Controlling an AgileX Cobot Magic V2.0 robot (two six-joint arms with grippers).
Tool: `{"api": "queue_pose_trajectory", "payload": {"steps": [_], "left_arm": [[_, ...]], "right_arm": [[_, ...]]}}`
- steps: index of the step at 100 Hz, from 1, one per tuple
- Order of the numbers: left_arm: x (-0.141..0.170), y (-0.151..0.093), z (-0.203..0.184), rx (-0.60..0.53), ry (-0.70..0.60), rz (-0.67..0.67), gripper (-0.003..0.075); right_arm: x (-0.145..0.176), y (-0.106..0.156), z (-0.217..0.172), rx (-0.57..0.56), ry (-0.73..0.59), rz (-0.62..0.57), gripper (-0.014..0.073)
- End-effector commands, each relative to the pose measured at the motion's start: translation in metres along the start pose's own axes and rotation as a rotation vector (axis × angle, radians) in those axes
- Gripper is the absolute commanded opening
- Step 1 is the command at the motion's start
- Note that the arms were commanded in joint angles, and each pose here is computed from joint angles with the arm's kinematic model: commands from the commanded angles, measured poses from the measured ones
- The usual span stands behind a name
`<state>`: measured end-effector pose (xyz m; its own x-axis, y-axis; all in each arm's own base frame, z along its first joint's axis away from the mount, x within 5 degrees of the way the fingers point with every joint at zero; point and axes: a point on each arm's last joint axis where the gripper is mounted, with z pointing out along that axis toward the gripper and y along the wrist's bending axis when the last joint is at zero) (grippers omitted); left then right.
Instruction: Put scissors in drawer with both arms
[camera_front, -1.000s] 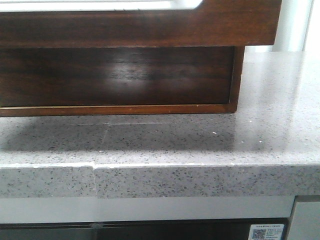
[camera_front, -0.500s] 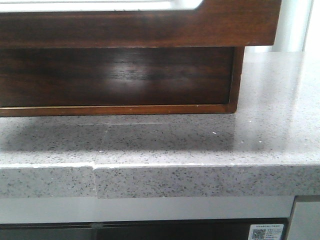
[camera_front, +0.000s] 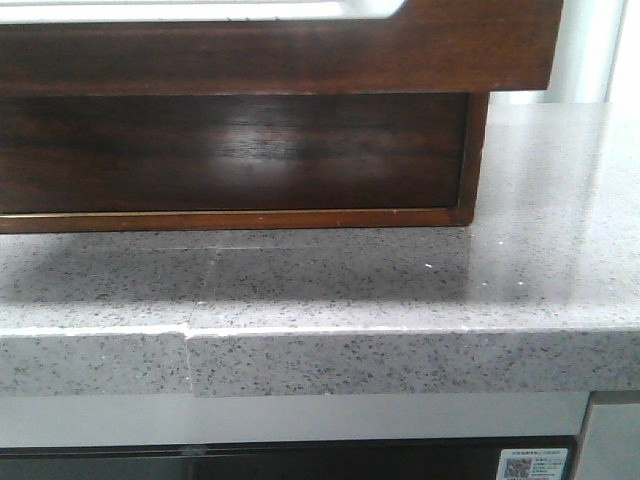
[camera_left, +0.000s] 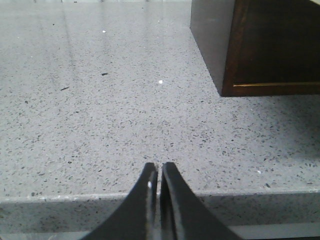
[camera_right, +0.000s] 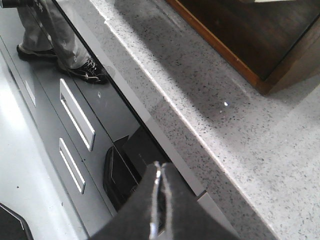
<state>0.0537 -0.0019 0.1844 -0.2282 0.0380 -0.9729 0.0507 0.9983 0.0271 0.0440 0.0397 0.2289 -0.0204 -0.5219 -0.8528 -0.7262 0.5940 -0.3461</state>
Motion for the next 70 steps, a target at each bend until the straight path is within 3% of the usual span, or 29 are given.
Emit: {"api": "queue_pose_trajectory", "payload": {"steps": [1,70], "left_arm": [[-0.0004,-0.0003,-0.0001,0.001,-0.077,-0.007,-0.0022],[-0.0004,-0.0003,-0.0001,0.001,-0.077,-0.007,-0.0022]], "right_arm": [[-0.0122,-0.0051,-0.0028,0.033,-0.078,-0.005,-0.0048],[-0.0081,-0.0035,-0.0005,0.028,-0.064,-0.004,-0.0048]]}}
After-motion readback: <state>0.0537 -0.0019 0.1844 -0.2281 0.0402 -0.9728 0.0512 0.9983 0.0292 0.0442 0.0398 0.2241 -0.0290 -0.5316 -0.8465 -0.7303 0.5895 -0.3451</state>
